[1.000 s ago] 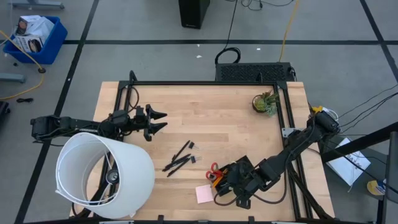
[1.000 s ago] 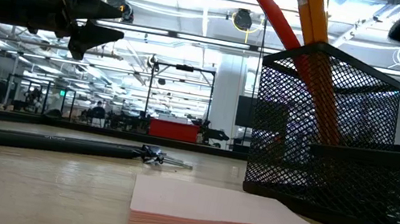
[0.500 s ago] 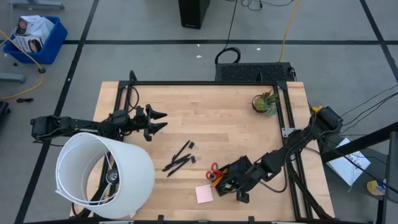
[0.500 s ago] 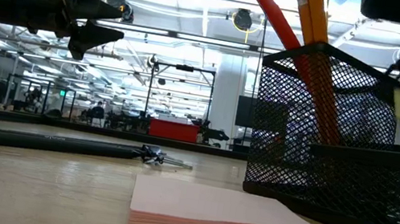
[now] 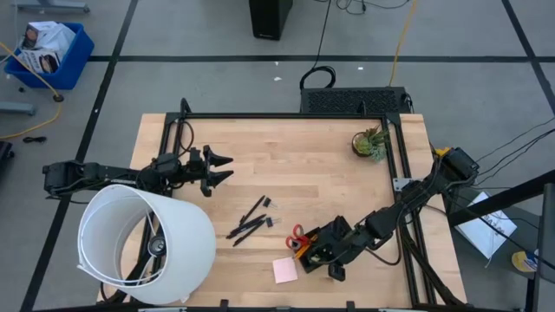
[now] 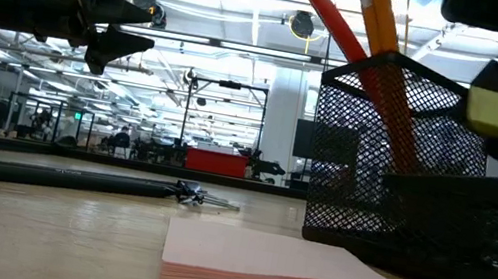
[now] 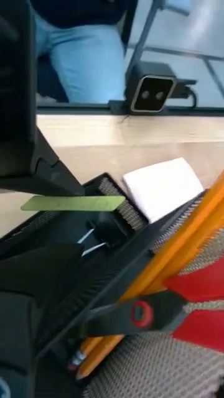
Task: Pick and place office supplies into organizer
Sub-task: Put the yellow eraser into the black desk organizer
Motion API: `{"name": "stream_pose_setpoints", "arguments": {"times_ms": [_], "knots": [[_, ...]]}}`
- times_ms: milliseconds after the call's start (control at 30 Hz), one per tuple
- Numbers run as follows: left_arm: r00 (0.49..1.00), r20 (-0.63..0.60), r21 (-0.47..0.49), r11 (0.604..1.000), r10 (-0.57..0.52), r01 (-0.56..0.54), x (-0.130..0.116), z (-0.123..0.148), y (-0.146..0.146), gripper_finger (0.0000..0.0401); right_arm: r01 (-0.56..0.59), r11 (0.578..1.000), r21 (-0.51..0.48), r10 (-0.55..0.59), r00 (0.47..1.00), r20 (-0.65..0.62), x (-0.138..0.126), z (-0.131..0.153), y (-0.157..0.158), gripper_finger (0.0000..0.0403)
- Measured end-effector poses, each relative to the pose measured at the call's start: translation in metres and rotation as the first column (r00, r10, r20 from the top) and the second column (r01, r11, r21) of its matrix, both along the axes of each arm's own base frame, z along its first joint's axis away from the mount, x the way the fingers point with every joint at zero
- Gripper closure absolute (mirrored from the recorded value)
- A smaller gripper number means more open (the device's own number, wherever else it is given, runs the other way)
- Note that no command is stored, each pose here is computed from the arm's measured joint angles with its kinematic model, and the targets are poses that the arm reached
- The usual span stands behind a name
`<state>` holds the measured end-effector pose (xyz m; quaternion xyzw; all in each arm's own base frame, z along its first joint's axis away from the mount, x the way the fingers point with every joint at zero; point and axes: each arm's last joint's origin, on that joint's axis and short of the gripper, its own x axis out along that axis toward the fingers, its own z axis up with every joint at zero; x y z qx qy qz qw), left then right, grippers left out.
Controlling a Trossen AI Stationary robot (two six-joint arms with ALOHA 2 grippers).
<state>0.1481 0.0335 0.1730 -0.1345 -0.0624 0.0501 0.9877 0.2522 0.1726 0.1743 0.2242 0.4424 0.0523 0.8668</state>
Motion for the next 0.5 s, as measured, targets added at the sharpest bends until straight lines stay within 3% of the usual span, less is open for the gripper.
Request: {"name": "stream_pose_setpoints", "arguments": {"times_ms": [233, 500], "knots": [[1.000, 0.000, 0.000, 1.000, 0.000, 0.000, 0.000, 0.000, 0.000, 0.0148, -0.002, 0.999, -0.035, 0.003, 1.000, 0.028, -0.003, 0.000, 0.004, 0.0240], [1.000, 0.000, 0.000, 1.000, 0.000, 0.000, 0.000, 0.000, 0.000, 0.0148, 0.041, 0.999, 0.028, -0.041, 0.999, 0.015, -0.006, 0.001, 0.010, 0.0238]]}}
